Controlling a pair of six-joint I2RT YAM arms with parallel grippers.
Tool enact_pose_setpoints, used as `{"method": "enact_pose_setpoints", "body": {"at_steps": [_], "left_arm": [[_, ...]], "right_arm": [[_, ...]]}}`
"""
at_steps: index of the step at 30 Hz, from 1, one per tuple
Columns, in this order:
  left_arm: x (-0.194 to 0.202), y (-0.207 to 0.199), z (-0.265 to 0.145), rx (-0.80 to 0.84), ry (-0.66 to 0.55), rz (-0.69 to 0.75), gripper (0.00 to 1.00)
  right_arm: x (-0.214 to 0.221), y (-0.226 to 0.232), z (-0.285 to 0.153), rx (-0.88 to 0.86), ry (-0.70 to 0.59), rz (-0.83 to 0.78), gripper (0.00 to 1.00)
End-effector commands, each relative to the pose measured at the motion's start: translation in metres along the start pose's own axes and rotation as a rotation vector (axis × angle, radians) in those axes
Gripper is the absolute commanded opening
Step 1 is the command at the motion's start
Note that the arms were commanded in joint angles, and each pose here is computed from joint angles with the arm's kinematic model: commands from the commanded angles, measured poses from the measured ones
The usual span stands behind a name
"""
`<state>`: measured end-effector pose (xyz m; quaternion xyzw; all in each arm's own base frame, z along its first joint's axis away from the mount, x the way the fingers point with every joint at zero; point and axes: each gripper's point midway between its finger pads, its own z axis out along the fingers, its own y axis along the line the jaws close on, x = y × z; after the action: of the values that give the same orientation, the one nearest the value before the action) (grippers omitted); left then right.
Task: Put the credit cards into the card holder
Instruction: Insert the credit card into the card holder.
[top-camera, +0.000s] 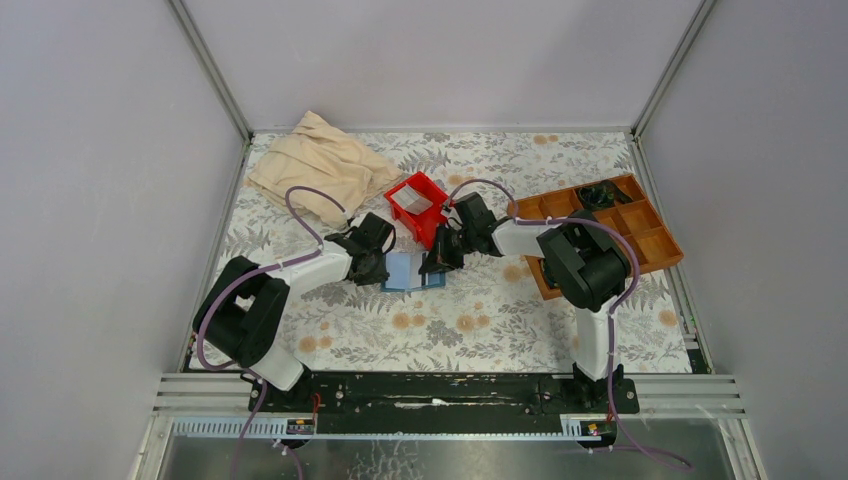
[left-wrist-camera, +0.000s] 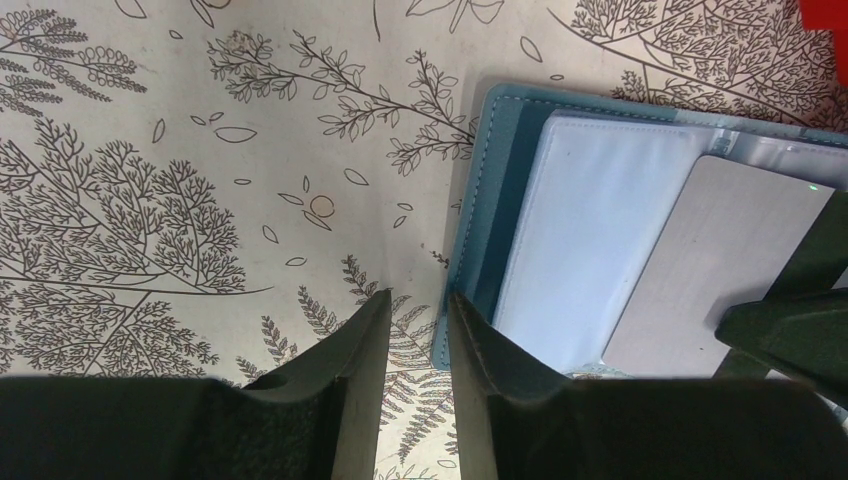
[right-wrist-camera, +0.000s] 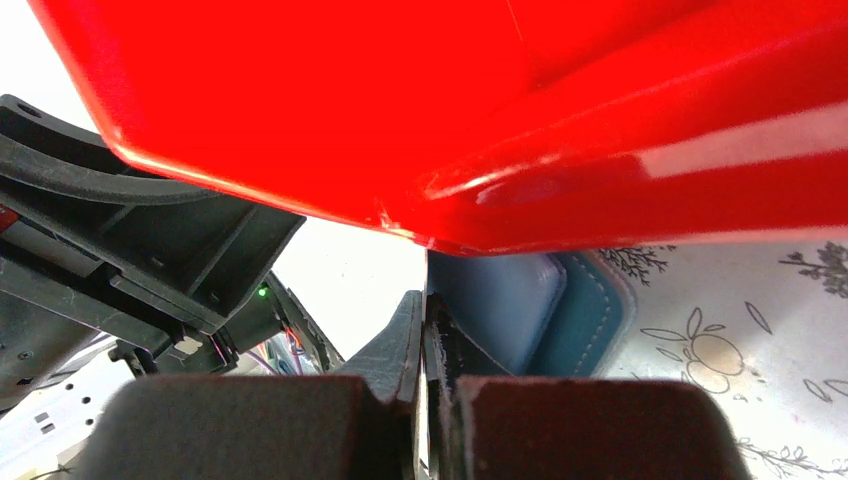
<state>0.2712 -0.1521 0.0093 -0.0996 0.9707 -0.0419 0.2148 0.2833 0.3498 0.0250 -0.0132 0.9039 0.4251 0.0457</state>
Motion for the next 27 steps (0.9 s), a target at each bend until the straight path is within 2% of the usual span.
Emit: {"method": "enact_pose_setpoints", "body": {"at_steps": [1, 27], "left_arm": [[0.023, 0.017, 0.02, -0.056, 0.069, 0.032, 0.34], [0.032, 0.018, 0.025, -0.059, 0.103, 0.027, 0.33]], "right_arm": [[0.001, -0.003, 0.007, 0.006, 0.025, -0.028, 0.0], [0.015, -0.019, 0.021, 0.055, 0.08, -0.043, 0.0]]}}
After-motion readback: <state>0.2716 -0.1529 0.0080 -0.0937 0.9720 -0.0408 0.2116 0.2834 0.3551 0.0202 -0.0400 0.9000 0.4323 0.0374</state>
